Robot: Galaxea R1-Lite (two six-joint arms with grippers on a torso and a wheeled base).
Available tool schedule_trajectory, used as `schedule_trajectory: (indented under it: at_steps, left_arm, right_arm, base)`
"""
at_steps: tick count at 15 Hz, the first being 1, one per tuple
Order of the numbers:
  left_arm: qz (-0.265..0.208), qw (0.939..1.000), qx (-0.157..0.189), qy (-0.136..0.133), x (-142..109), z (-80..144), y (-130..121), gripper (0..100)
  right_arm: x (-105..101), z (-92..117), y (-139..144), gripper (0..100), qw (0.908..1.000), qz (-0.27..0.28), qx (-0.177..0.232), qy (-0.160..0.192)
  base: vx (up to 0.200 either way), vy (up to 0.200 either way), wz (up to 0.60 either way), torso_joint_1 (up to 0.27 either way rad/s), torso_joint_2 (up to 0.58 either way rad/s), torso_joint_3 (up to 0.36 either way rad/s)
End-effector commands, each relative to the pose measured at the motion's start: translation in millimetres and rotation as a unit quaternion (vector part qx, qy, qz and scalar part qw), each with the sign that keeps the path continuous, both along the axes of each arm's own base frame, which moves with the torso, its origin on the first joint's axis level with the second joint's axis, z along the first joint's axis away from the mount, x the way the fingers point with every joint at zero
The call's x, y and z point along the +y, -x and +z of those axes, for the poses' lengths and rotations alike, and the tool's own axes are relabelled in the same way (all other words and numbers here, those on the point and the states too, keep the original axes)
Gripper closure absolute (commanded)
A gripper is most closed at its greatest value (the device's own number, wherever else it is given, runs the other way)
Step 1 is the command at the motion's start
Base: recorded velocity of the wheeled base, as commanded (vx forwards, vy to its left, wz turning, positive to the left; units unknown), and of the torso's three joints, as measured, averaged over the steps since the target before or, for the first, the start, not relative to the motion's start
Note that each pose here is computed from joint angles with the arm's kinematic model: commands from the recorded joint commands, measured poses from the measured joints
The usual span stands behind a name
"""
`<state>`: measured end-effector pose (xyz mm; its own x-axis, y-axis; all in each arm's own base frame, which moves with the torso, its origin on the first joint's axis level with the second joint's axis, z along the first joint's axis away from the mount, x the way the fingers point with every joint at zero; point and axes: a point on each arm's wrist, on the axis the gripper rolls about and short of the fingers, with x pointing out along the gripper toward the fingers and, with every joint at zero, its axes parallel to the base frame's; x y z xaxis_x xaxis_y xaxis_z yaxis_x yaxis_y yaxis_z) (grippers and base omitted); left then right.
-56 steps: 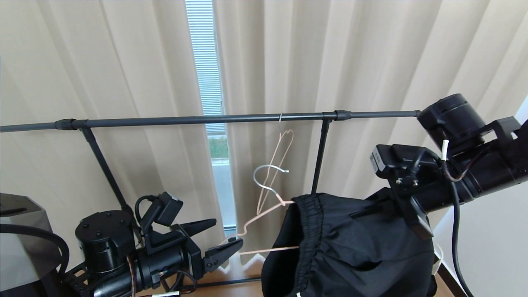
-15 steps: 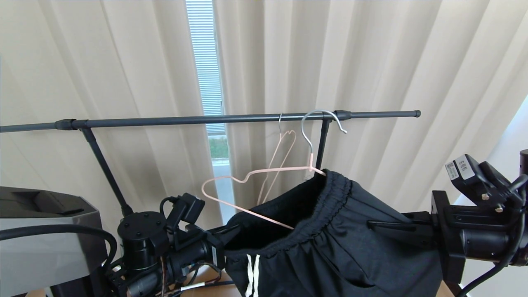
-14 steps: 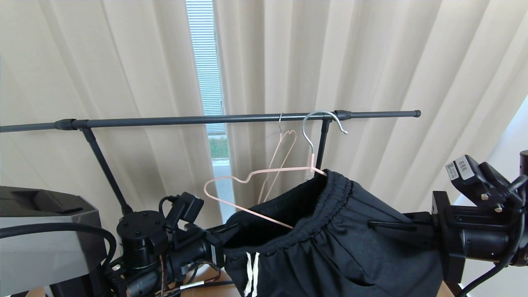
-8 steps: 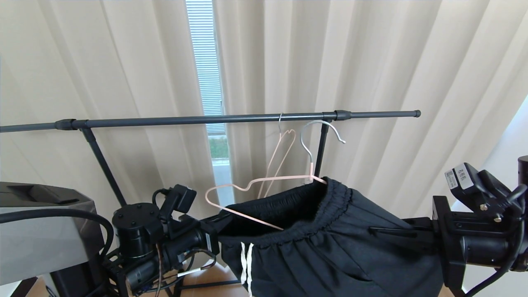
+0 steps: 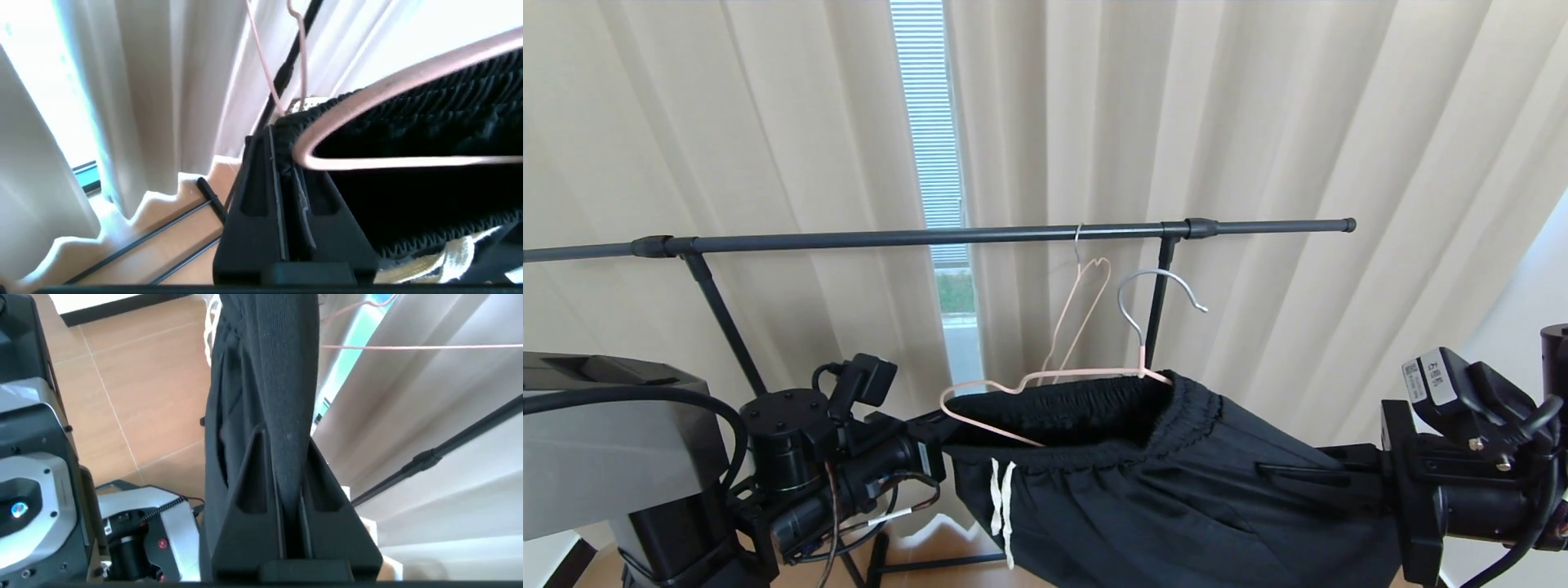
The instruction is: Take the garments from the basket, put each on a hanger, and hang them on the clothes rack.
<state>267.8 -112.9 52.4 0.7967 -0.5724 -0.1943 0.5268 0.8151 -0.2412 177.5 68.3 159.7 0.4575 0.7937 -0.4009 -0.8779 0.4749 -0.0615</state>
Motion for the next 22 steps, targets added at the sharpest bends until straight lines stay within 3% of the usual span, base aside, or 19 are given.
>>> schedule_trajectory:
  at_steps: [1, 10, 17, 20, 22]
  left_arm:
    - [0.005, 1.0000, -0.003, 0.001, 2, 1, -2, 100]
    - [0.013, 0.9998, -0.012, 0.005, 6, 5, -5, 100]
    - [0.009, 0.9997, -0.021, 0.007, 5, 11, -1, 100]
    - [0.007, 0.9982, -0.057, 0.016, 6, 32, 3, 100]
    - [0.000, 0.9979, -0.063, 0.017, 4, 43, 9, 100]
  right_arm:
    - [-1, -3, 0, 100, 1.0000, 0.001, 0.001, 0.006]
    - [-9, -15, 4, 100, 0.9976, 0.020, -0.042, 0.052]
    - [-9, -19, 1, 100, 0.9973, 0.009, -0.035, 0.064]
    - [-8, -23, -4, 100, 0.9954, -0.018, -0.031, 0.089]
    - [-6, -25, -8, 100, 0.9944, -0.027, -0.029, 0.098]
  base:
    - [0.000, 0.000, 0.00, 0.000, 0.00, 0.000]
    - [0.000, 0.000, 0.00, 0.000, 0.00, 0.000]
    - [0.000, 0.000, 0.00, 0.000, 0.00, 0.000]
    - [0.000, 0.000, 0.00, 0.000, 0.00, 0.000]
    - [0.000, 0.000, 0.00, 0.000, 0.00, 0.000]
